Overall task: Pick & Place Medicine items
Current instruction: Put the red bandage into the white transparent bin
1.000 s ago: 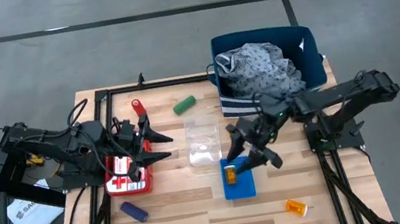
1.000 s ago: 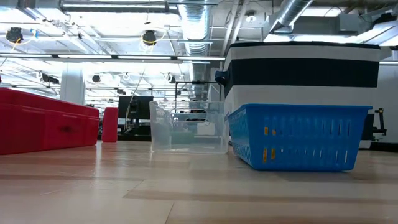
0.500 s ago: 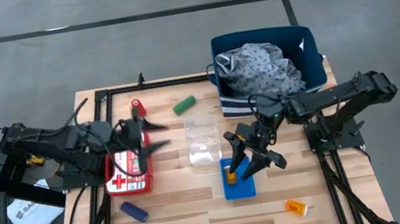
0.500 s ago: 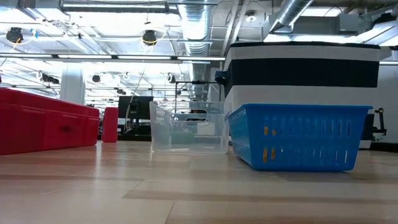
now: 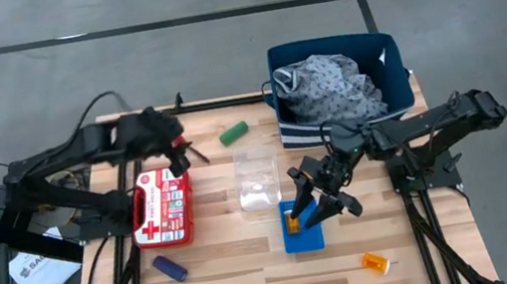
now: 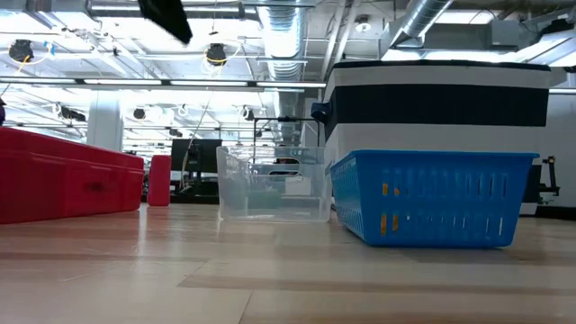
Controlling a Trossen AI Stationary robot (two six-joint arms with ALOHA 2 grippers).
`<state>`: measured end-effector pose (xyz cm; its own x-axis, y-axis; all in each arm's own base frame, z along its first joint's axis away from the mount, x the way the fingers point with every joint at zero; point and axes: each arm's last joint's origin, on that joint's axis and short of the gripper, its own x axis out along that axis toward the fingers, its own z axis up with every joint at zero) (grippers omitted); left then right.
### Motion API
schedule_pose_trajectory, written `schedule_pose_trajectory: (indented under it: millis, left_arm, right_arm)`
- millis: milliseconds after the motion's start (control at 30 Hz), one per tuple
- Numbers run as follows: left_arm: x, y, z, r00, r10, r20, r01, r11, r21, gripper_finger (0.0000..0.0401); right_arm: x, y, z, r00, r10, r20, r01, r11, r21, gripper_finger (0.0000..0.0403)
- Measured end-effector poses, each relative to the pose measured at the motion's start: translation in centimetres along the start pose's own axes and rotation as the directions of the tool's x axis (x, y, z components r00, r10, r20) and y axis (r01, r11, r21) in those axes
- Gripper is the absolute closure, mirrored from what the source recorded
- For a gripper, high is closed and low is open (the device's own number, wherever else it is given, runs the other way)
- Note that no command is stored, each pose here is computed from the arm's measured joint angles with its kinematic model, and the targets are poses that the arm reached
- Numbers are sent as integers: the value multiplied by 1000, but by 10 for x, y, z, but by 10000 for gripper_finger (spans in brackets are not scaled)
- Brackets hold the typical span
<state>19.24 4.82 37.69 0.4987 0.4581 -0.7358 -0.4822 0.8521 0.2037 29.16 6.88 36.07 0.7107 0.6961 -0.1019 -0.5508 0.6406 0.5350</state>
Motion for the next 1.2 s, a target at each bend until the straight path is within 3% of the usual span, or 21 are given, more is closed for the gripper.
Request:
schedule_pose_trajectory:
  millis: [167,333,667,800,1200]
  left_arm:
    - [42,21,3,960,-86,-265,103,993,53,215]
    - [74,41,1,915,-54,-399,110,987,121,215]
    - [113,80,-9,831,-60,-553,9,996,-94,215]
    - [125,84,-16,808,-68,-585,5,994,-109,215]
    - [157,76,-43,800,-45,-598,-12,996,-90,215]
  right_arm:
    - [1,1,-1,1000,-8,1,8,1000,12,208]
    - [1,5,-2,1000,-7,-5,7,1000,13,208]
    - [0,9,-3,999,-45,13,45,999,17,208]
    - [0,9,-3,999,-47,14,46,999,27,208]
    - [0,9,-2,998,-59,21,58,997,45,211]
